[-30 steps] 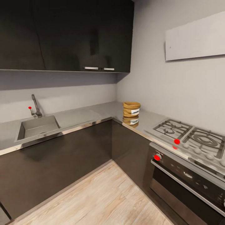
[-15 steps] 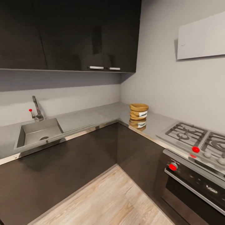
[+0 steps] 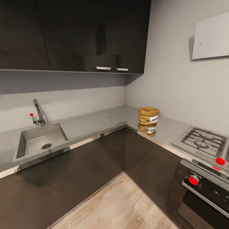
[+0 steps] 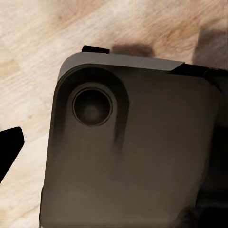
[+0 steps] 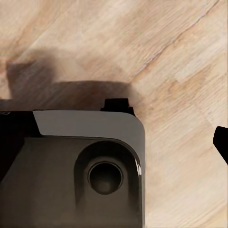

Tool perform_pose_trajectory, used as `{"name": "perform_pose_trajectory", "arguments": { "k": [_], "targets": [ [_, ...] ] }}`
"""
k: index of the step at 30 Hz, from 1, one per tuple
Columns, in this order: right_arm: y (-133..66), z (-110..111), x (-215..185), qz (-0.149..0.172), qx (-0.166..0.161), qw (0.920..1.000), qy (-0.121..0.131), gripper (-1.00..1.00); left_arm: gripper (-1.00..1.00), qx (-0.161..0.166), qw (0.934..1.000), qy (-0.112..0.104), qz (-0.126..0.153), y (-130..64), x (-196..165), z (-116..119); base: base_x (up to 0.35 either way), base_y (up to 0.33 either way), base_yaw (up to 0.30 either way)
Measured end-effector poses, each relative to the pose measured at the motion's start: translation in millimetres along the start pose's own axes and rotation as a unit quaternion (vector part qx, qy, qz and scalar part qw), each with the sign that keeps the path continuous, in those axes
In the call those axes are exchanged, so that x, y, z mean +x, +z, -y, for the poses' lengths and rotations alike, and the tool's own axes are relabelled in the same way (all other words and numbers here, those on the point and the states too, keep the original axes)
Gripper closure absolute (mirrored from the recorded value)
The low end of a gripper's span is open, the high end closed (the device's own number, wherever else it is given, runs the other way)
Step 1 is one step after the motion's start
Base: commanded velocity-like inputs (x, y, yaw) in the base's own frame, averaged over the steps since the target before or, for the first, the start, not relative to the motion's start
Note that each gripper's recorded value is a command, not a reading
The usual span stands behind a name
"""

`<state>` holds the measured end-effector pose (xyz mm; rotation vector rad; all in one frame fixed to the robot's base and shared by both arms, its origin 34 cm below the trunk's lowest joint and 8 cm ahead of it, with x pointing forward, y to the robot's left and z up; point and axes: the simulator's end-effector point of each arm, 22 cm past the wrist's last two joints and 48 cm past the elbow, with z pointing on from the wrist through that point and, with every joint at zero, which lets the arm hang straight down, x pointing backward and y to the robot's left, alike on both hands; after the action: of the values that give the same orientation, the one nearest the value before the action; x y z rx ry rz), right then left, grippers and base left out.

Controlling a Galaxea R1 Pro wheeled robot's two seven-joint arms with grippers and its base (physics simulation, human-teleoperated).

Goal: In the kitchen, take the popcorn bag from the countertop, put it into the microwave, and heat it until the popcorn is cooked so the cooked popcorn ends up inside the bag.

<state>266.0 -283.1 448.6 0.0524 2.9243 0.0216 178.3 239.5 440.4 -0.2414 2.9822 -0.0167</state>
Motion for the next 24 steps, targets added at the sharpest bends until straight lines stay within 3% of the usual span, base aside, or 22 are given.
{"name": "perform_pose_trajectory", "arguments": {
  "k": [13,24],
  "targets": [
    [0.0,0.0,0.3,-0.001,0.000,1.0000,0.001,-1.00,-1.00,-0.001,1.0000,0.000,0.000,0.0,0.0,-0.6,0.207,0.174,-0.009],
    [-0.2,0.0,-1.1,0.000,0.000,1.0000,0.000,-1.00,-1.00,-0.002,1.0000,-0.001,0.003,0.2,-2.6,-0.5,0.154,0.125,-0.148]
  ]
}}
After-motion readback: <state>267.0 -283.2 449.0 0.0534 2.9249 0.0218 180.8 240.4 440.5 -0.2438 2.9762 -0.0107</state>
